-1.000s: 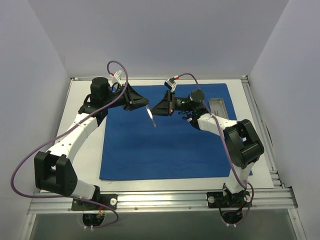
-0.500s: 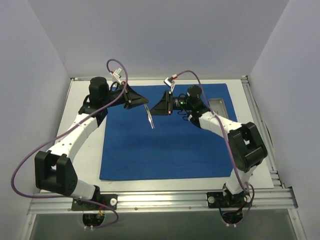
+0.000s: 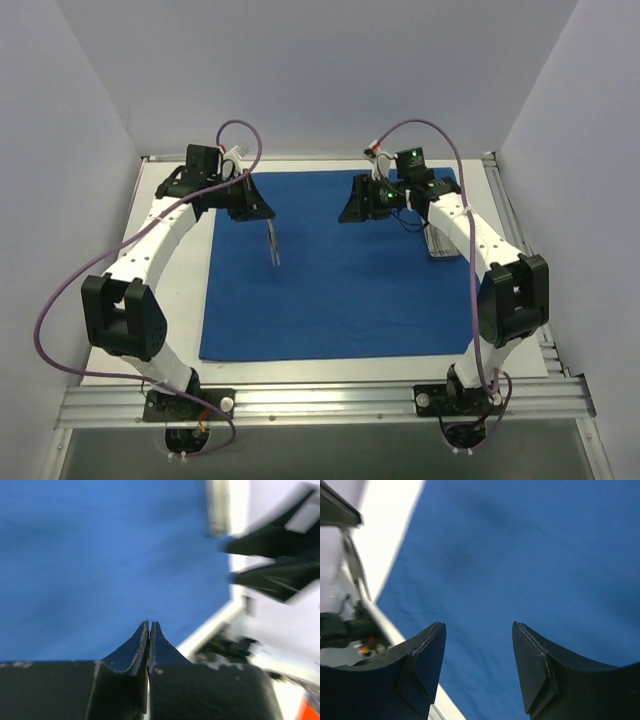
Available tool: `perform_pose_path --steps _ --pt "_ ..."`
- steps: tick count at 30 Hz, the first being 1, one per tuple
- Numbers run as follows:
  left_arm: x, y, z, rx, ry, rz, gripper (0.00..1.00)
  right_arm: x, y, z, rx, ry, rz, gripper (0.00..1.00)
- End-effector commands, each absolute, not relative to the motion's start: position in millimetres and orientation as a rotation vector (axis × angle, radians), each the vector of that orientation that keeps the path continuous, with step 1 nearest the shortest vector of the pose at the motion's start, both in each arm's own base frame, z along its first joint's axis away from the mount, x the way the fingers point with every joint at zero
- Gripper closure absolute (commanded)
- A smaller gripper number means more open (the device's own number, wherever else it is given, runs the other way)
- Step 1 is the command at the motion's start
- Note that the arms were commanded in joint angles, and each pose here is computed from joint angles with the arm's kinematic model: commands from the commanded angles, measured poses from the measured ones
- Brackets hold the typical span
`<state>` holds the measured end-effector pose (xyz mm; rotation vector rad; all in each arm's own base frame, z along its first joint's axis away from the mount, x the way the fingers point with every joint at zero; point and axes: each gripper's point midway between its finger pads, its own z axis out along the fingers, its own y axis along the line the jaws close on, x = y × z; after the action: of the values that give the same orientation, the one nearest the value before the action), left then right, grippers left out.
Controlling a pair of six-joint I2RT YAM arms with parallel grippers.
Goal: Open and lay out the surgical kit
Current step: Place the medical item in the surgical kit.
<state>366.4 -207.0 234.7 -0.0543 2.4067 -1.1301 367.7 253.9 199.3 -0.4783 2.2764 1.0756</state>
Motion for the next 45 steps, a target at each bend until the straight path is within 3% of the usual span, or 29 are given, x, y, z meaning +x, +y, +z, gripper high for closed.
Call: perform_pose_path --steps 1,8,17,32,45 --pt "363 -156 186 -0.014 2.657 -0.64 0.98 358 198 175 -0.527 2.47 0.744 0.45" --pt "398 -125 148 0.008 2.804 -0.236 0.98 341 175 167 -0.468 2.533 0.705 0.45" --pt "431 -103 119 0.075 2.861 0.045 0.98 339 164 159 -0.438 2.59 0.63 0.46" --pt "469 -95 60 -0.039 2.87 0.03 0.98 357 157 157 -0.4 2.609 0.598 0.46" --pt "468 -93 21 -0.109 2.942 0.042 0.98 367 140 154 -0.343 2.635 0.547 0.47"
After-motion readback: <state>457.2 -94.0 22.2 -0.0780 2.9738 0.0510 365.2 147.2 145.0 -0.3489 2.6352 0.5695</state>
